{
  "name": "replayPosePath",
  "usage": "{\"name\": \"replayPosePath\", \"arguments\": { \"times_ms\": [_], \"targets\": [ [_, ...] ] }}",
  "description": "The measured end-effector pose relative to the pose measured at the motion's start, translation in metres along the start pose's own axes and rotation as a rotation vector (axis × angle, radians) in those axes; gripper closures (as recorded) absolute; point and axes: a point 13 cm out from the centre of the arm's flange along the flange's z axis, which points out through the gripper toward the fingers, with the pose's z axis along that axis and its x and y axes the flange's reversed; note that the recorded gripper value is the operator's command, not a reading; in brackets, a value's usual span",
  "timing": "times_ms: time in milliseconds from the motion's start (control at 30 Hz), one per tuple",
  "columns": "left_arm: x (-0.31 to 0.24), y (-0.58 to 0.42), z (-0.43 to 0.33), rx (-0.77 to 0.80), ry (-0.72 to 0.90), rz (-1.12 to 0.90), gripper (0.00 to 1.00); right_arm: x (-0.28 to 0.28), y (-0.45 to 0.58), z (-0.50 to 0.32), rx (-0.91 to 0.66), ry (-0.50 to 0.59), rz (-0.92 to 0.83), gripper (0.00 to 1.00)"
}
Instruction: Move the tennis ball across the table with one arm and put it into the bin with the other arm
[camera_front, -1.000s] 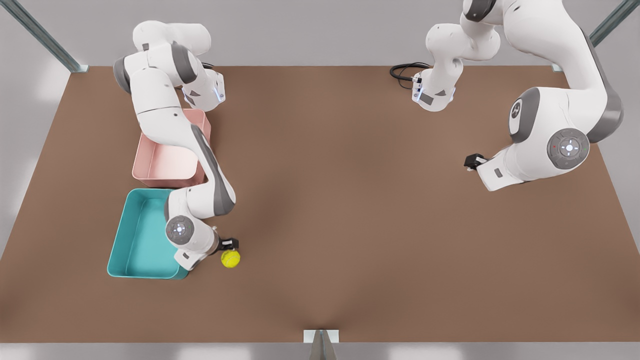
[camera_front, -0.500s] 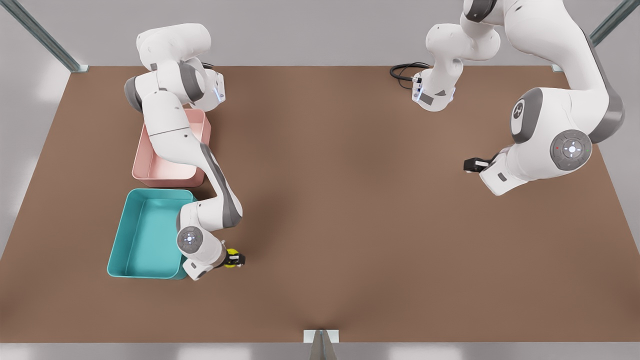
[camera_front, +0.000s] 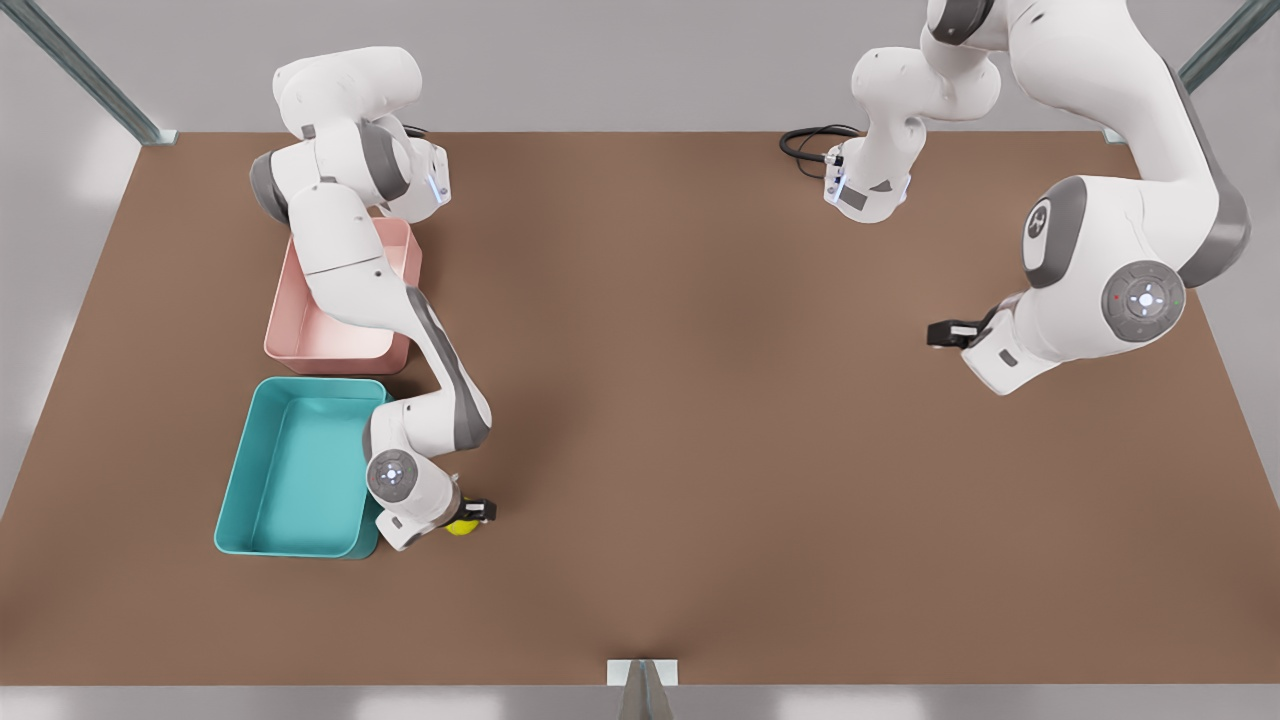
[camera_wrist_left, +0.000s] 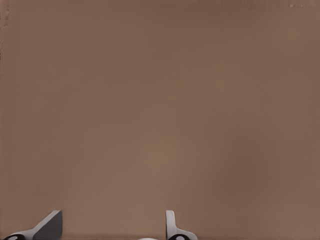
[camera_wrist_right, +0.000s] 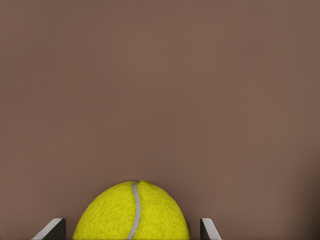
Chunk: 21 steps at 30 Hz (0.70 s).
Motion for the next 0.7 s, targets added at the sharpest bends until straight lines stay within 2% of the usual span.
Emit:
{"name": "replayPosePath", "arguments": {
  "times_ms": [333, 367, 400, 467, 533, 700],
  "targets": [
    [0.016, 0.001, -0.016, -0.005, 0.025, -0.027, 0.00, 0.001, 0.000, 0.011, 0.000, -0.003, 0.010, 0.00],
    [0.017, 0.001, -0.015, -0.005, 0.029, -0.029, 0.00, 0.002, 0.000, 0.012, 0.000, -0.004, 0.011, 0.02],
    [0.018, 0.002, -0.015, -0.005, 0.034, -0.031, 0.00, 0.001, 0.000, 0.012, 0.000, -0.005, 0.011, 0.11],
    [0.019, 0.002, -0.014, -0.006, 0.040, -0.034, 0.00, 0.001, 0.000, 0.012, 0.000, -0.006, 0.012, 0.23],
    [0.020, 0.002, -0.013, -0.006, 0.046, -0.037, 0.00, 0.001, 0.000, 0.012, -0.001, -0.007, 0.012, 0.27],
    [0.021, 0.001, -0.012, -0.007, 0.052, -0.043, 0.00, -0.002, 0.001, 0.007, -0.007, -0.016, 0.012, 0.27]
  ]
}}
